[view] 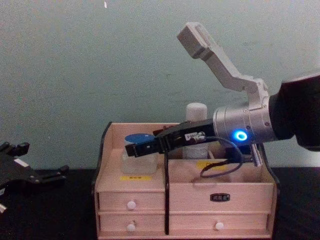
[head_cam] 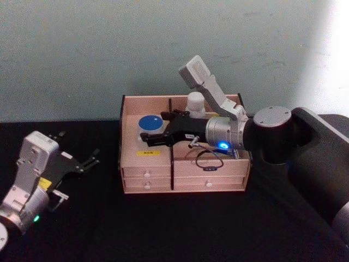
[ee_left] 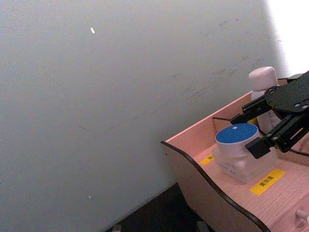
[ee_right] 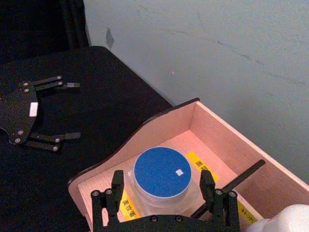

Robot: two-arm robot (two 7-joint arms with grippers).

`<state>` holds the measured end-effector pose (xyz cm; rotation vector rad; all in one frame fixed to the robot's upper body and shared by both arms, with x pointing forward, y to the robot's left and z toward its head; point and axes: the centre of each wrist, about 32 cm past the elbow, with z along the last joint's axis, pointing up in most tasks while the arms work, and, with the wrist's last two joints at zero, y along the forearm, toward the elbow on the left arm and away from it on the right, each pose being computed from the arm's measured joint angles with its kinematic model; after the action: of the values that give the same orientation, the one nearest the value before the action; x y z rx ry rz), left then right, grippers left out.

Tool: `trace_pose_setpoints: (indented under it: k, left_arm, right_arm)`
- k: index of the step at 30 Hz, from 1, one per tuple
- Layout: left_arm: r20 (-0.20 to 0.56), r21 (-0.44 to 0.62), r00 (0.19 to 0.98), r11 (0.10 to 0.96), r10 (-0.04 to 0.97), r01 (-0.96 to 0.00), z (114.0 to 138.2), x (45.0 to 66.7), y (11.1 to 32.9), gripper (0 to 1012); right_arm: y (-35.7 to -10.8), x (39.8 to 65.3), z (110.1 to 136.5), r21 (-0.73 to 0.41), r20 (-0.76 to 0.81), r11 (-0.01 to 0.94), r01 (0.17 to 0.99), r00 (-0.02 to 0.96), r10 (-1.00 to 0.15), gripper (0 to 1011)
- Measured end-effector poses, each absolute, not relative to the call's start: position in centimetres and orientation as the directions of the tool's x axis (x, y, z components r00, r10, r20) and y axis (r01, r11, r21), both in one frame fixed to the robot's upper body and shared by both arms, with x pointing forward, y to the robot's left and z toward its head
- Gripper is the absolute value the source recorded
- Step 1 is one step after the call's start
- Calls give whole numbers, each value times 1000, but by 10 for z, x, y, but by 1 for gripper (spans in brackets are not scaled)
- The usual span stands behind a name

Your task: Pick up the facial cleanser and watermelon frost from the table and place them into the tiered storage box.

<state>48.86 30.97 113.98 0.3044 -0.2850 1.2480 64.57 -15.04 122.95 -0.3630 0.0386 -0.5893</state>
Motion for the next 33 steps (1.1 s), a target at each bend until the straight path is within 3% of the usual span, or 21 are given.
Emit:
trace_pose_setpoints:
  k: [8, 19, 23, 33]
  left_arm:
    - [374, 70, 292, 287, 880, -955, 1140, 489, 310, 1001]
    - [374, 70, 292, 287, 880, -955, 1140, 489, 310, 1001]
    - [374, 70, 292, 287, 880, -955, 1140, 489, 310, 1001]
    - [374, 70, 292, 287, 880, -955, 1140, 489, 310, 1001]
  right_arm:
    - [-151, 645, 1230, -336, 63, 773, 538, 832, -552, 1000]
    - [-162, 633, 1247, -240, 64, 798, 553, 829, -556, 1000]
    - [-179, 616, 1257, -150, 71, 798, 584, 811, -580, 1000]
    - [-217, 585, 1260, -58, 87, 728, 683, 730, -678, 1000]
